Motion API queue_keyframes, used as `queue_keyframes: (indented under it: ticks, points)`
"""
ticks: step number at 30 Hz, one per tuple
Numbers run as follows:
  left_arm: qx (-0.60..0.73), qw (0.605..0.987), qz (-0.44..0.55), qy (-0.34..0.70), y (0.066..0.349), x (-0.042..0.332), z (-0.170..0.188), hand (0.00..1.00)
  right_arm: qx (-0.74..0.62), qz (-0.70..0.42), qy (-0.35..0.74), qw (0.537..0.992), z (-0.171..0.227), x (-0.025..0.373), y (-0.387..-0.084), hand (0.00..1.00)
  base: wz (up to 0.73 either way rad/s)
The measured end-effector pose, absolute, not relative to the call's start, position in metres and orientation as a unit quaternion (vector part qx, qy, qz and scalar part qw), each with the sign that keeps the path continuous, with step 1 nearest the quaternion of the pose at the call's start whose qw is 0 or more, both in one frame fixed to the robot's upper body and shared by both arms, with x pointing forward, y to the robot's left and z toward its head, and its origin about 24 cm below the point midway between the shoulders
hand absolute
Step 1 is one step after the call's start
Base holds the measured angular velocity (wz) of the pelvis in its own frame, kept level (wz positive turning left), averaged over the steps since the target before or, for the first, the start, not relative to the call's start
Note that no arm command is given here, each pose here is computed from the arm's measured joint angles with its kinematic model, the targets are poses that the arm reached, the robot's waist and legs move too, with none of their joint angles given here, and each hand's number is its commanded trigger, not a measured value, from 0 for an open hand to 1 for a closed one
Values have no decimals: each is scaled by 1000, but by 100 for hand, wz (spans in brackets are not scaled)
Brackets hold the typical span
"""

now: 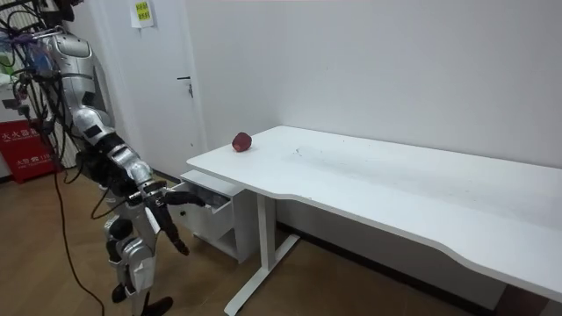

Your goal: Put apple and close drawer

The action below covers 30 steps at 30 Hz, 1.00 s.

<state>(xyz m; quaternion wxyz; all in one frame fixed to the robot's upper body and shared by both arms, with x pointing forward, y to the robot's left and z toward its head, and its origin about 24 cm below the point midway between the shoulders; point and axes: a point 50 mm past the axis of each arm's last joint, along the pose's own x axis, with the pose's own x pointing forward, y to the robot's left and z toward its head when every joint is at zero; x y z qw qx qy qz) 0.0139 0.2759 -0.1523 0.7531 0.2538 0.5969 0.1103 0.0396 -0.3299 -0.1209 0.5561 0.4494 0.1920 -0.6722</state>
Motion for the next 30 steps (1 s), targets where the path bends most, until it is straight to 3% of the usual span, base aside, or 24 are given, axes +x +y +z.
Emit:
queue_keyframes:
  ticks: [9, 13, 20, 27, 30]
  points:
    - [268, 765, 119, 574, 283, 22, -147, 0, 449, -715, 54, 533, -61, 68, -375, 0, -1]
    - [274, 778, 121, 552, 284, 31, -143, 0, 347, -731, 3, 587, -13, 87, -388, 0, 0]
    - [270, 782, 114, 549, 283, 30, -144, 0, 164, -756, -119, 622, 62, 104, -396, 0, 0]
    - [263, 782, 104, 555, 280, 31, -146, 0, 82, -732, -156, 658, 85, 121, -389, 0, -4]
    - [260, 783, 87, 559, 278, 30, -147, 0, 37, -695, -148, 703, 85, 134, -381, 0, 0]
